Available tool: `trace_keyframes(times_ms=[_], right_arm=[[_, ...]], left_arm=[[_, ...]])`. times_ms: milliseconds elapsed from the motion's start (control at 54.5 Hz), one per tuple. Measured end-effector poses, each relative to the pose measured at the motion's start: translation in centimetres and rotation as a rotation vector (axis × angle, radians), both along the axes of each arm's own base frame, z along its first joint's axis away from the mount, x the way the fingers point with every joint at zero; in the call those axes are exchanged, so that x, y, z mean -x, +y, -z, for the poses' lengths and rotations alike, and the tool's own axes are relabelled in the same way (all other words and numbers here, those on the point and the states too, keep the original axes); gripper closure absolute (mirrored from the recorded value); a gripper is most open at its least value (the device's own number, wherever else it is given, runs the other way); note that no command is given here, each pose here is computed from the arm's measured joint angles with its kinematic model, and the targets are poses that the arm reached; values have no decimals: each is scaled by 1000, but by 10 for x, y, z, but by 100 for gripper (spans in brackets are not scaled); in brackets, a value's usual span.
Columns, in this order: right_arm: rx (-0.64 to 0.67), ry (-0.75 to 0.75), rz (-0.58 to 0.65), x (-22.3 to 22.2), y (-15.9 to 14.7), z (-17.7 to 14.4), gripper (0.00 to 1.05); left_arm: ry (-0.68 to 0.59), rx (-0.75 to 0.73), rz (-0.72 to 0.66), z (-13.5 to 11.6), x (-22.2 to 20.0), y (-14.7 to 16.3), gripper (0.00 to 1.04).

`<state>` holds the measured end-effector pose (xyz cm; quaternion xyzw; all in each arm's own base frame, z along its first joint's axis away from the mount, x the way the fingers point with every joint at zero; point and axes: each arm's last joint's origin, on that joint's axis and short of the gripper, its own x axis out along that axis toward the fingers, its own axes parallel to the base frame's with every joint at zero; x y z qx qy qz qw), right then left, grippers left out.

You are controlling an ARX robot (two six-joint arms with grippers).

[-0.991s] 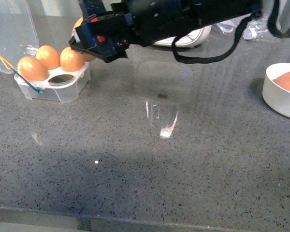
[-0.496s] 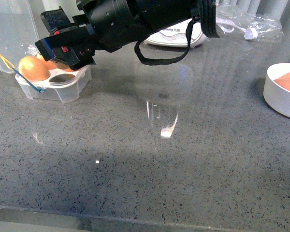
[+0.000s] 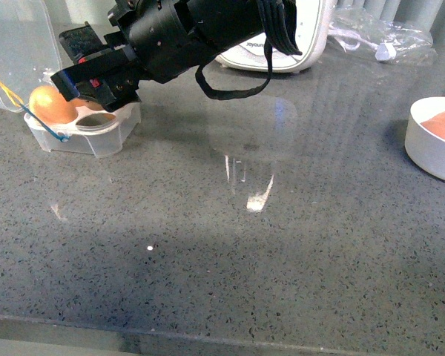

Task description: Put egg into box

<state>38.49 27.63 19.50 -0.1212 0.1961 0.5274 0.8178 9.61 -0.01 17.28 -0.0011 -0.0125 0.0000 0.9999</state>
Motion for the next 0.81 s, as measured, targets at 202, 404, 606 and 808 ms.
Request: trace_keyframes(times_ms=[202, 404, 606, 808], right_arm=[[14, 2, 2, 0, 3, 2, 61], [8, -8, -3, 1, 6, -2, 33], [3, -13, 6, 0, 6, -3, 5], [-27, -40, 49, 0, -10, -12, 7]], left_arm=[[0, 0, 0, 0, 0, 0, 7], [0, 0, 0, 0, 0, 0, 7], [0, 0, 0, 0, 0, 0, 7], [0, 0, 0, 0, 0, 0, 7]])
